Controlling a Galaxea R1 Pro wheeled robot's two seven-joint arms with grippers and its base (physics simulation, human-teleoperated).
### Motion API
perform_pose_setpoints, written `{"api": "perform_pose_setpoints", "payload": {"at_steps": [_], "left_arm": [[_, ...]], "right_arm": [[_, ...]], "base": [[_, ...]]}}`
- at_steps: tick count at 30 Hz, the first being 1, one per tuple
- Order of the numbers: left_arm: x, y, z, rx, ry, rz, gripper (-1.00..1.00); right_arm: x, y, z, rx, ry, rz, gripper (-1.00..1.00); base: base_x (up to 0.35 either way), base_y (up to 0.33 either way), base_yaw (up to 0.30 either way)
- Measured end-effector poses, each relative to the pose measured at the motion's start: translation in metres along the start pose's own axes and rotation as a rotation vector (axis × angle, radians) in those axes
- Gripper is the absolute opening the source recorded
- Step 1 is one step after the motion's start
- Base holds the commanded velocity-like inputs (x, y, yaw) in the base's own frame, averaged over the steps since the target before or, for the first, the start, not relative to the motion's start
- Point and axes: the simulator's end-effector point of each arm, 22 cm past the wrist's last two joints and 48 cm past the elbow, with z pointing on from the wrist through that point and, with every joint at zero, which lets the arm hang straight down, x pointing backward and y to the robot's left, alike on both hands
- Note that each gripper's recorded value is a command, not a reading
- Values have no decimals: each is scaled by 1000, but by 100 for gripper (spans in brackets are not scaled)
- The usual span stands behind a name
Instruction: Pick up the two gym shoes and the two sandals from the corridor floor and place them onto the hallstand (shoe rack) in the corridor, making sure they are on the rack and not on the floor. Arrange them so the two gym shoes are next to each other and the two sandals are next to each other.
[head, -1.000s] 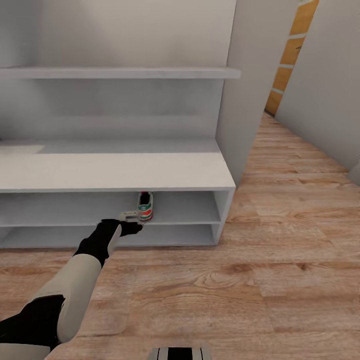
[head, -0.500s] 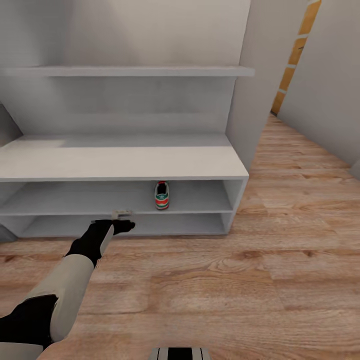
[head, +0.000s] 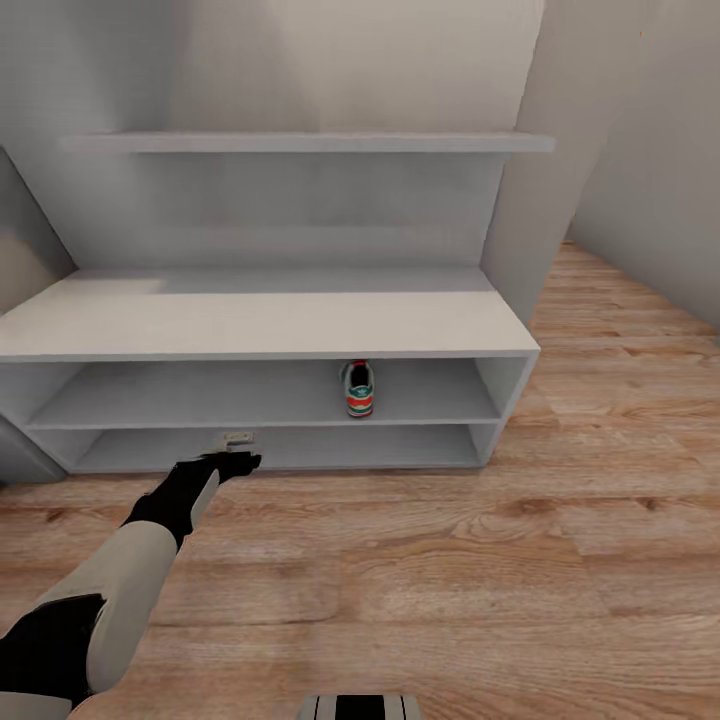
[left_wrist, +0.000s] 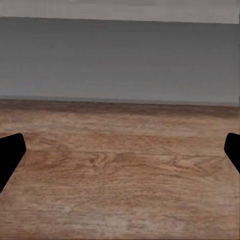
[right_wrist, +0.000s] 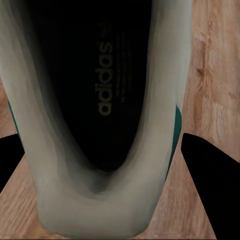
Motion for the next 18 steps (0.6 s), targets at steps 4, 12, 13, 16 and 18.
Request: {"api": "perform_pose_setpoints", "payload": {"at_steps": [4,12,13,16,18], "left_arm": [[0,0,0,1,-2,0,100],[6,-1,1,2,9,-1,100],[6,-1,1,2,9,-1,100],[6,-1,2,2,10,-1,100],[6,-1,2,2,10,-1,100]], "right_arm": [[0,0,0,0,1,0,-100],[1,0,0,0,2,0,-100],[1,0,0,0,2,0,-100],[1,0,0,0,2,0,-100],[1,0,0,1,2,-1,-100]], "base": [[-77,313,0],[-185,292,0],[-199,288,0],[-199,288,0],[-200,287,0]]}}
